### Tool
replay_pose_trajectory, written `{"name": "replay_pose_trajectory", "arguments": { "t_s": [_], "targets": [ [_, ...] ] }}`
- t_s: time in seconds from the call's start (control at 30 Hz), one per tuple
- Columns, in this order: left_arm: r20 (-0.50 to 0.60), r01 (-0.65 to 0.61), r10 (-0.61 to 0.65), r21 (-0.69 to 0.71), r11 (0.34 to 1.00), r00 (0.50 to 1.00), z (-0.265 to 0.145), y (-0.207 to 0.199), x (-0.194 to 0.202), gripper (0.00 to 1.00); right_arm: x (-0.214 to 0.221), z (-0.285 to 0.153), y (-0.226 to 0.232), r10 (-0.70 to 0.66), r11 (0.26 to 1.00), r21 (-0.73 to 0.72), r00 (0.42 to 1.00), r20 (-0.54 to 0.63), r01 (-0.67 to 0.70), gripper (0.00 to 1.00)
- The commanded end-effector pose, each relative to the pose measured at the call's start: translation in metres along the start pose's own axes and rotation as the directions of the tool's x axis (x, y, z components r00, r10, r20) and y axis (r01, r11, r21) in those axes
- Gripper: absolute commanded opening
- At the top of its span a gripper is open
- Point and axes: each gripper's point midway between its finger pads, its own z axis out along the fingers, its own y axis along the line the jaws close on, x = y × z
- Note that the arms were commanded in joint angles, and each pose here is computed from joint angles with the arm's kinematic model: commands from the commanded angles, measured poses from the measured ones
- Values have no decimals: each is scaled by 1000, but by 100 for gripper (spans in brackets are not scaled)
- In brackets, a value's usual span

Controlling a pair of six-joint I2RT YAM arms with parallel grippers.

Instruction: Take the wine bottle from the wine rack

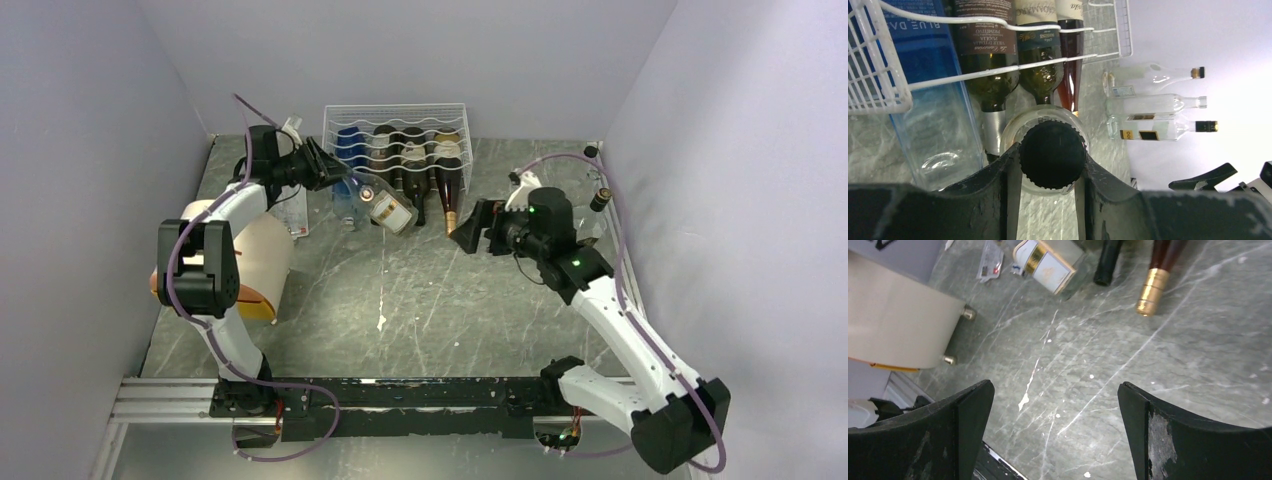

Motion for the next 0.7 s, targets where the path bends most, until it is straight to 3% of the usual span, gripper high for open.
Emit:
{"name": "replay_pose_trajectory", "arguments": {
  "t_s": [0.0, 0.2, 0.5, 0.67],
  "targets": [
    [60, -152, 149, 48, 987, 987, -19, -54, -20, 7, 1, 19, 17, -21, 1000, -19, 1000, 9, 21, 100],
    [76, -259, 261, -38, 965, 962, -32, -62, -3, 7, 11, 34, 34, -33, 998, -47, 999, -20, 32, 100],
    [11, -432, 438, -142, 891, 899, -46, -82, 38, 7, 19, 39, 35, -72, 996, -49, 996, -60, 70, 100],
    [-40, -552, 554, -166, 817, 832, -52, -92, 67, 7, 23, 37, 36, -89, 994, -69, 994, -63, 84, 100]
  ]
}}
